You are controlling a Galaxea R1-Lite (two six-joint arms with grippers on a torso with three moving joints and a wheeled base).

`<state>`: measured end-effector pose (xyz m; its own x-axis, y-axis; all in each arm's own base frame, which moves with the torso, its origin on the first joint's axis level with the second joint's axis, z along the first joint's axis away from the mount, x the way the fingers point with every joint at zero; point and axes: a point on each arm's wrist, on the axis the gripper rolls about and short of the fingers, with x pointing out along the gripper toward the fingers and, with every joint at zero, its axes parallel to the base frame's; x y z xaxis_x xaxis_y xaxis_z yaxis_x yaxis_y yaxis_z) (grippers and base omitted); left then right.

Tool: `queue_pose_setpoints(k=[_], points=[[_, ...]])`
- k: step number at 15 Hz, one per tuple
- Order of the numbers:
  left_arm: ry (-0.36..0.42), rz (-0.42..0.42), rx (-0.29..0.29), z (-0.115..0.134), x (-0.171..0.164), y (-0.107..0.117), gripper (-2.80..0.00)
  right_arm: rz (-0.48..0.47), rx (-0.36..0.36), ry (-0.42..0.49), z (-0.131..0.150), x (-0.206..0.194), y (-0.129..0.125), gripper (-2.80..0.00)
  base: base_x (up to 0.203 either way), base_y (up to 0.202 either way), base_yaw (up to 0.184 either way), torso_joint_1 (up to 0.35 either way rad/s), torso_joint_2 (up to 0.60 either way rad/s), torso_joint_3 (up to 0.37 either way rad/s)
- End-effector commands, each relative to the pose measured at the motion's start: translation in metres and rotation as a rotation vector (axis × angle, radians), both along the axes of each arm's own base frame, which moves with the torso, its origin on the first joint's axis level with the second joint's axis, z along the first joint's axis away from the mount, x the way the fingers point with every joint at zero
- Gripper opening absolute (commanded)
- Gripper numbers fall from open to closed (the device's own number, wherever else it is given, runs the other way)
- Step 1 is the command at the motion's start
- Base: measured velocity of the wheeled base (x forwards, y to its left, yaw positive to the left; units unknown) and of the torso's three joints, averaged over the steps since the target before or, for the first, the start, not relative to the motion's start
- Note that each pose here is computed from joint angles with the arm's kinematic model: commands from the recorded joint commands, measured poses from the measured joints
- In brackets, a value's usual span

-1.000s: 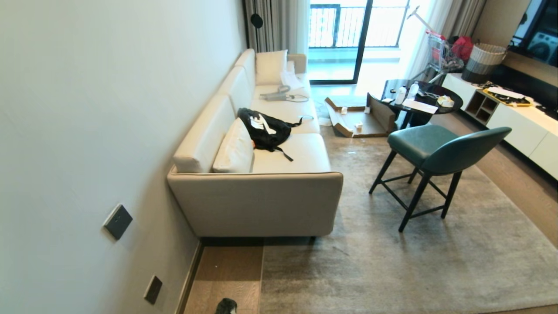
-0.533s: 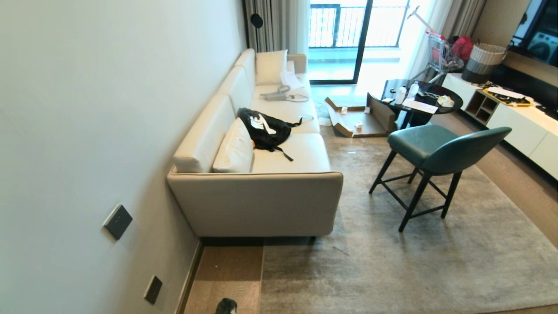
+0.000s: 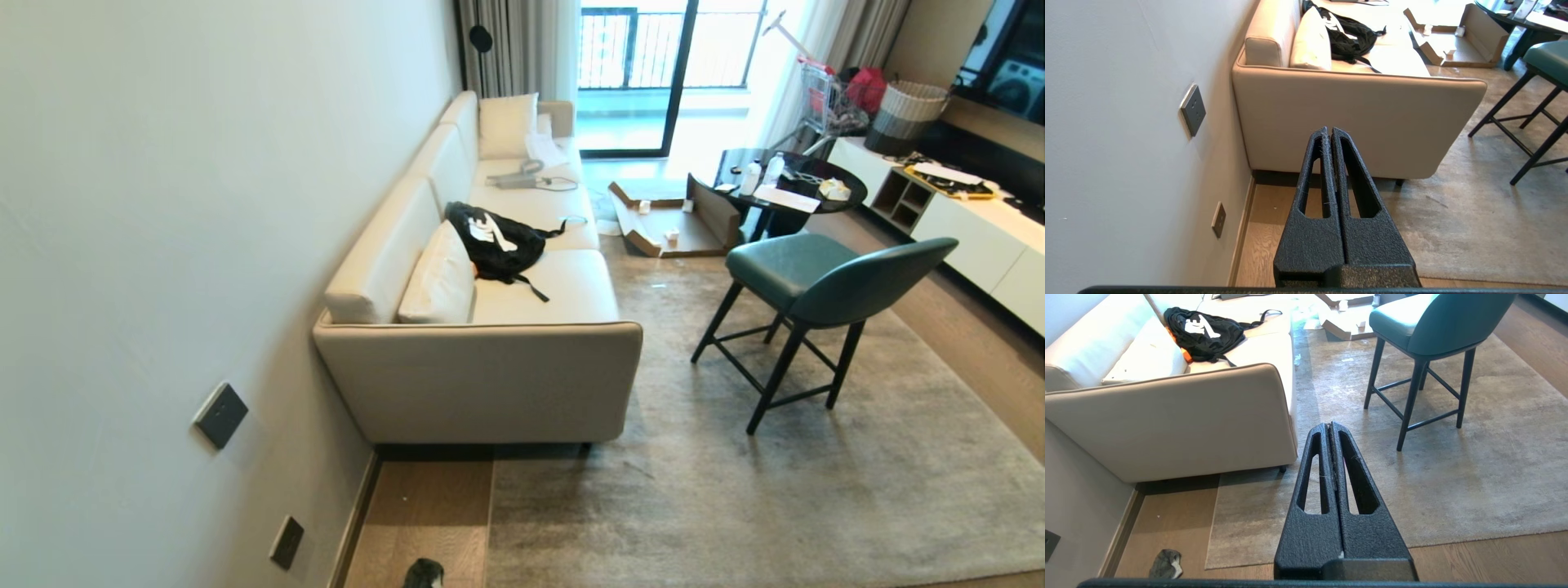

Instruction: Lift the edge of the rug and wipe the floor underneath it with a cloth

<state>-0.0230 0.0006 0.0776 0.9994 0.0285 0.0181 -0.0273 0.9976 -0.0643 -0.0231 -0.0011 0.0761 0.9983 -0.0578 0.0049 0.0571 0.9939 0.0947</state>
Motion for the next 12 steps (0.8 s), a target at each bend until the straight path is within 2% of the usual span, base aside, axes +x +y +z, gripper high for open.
queue_pose_setpoints(k=[1, 12], points=[[0.0, 0.001, -0.001, 0.0, 0.0, 0.0, -2.8, 0.0, 0.001, 0.001, 0.0001, 0.0001, 0.0, -2.8, 0.0, 0.0, 0.0, 0.0, 0.0, 0.0], [0.0, 0.001, -0.001, 0.0, 0.0, 0.0, -2.8, 0.0, 0.001, 0.002, -0.0001, 0.0001, 0.0, -2.8, 0.0, 0.0, 0.0, 0.0, 0.0, 0.0]])
